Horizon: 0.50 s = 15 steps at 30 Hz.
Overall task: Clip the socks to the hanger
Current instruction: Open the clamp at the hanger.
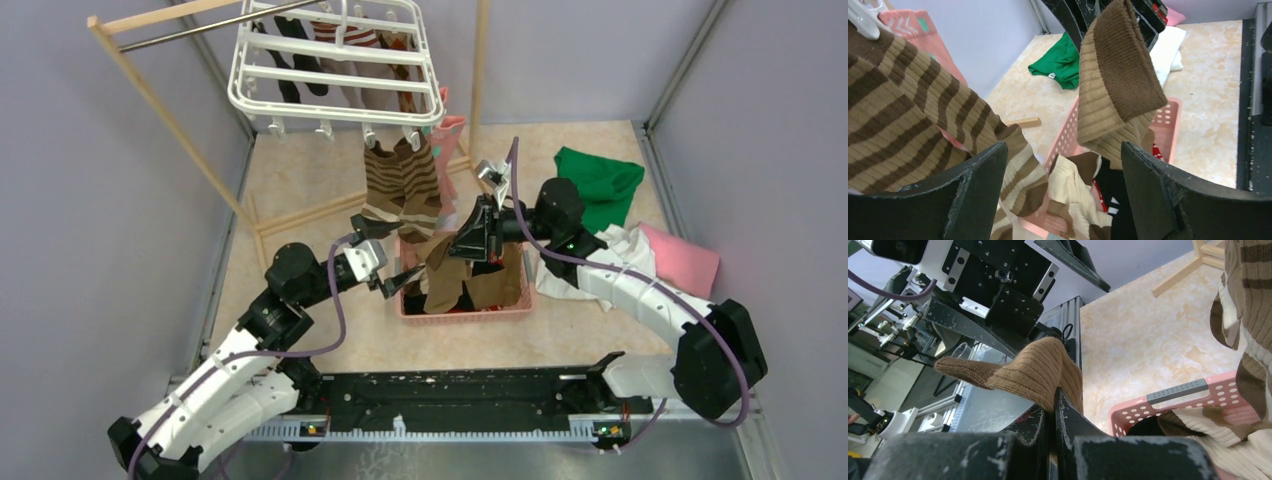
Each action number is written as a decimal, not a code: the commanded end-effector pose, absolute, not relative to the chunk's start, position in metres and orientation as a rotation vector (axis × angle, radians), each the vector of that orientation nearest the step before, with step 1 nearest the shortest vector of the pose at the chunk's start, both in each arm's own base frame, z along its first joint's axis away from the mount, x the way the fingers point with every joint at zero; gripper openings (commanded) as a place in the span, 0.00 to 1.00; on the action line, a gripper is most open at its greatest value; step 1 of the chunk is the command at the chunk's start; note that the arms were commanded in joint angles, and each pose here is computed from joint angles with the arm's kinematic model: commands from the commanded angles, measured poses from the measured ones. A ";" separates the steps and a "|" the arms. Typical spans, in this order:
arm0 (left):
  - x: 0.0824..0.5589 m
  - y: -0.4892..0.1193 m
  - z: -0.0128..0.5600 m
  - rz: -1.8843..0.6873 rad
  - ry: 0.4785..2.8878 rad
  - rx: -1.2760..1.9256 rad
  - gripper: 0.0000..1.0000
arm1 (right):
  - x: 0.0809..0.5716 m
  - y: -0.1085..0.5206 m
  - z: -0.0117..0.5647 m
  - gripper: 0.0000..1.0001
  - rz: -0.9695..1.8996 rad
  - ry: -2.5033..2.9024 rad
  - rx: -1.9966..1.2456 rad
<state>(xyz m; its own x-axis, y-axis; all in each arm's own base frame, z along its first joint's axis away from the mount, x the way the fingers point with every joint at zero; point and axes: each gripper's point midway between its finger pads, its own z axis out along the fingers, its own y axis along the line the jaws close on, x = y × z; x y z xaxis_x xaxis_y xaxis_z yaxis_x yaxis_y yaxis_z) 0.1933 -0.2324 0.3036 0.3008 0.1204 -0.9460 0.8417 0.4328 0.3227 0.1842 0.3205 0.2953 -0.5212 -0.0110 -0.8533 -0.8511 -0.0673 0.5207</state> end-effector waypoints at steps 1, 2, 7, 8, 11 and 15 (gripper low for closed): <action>0.198 -0.243 0.350 -0.575 0.978 1.027 0.88 | 0.192 0.324 0.315 0.00 1.670 1.497 -0.930; 0.199 -0.246 0.349 -0.589 0.979 1.026 0.87 | 0.193 0.325 0.316 0.00 1.672 1.499 -0.928; 0.201 -0.255 0.347 -0.651 0.978 1.000 0.78 | 0.198 0.328 0.316 0.00 1.677 1.500 -0.926; 0.201 -0.255 0.349 -0.658 0.976 0.989 0.75 | 0.198 0.329 0.315 0.00 1.677 1.501 -0.927; 0.200 -0.254 0.356 -0.683 0.969 0.954 0.58 | 0.200 0.330 0.313 0.00 1.676 1.507 -0.925; 0.197 -0.255 0.354 -0.731 1.004 0.935 0.39 | 0.200 0.330 0.313 0.00 1.672 1.497 -0.936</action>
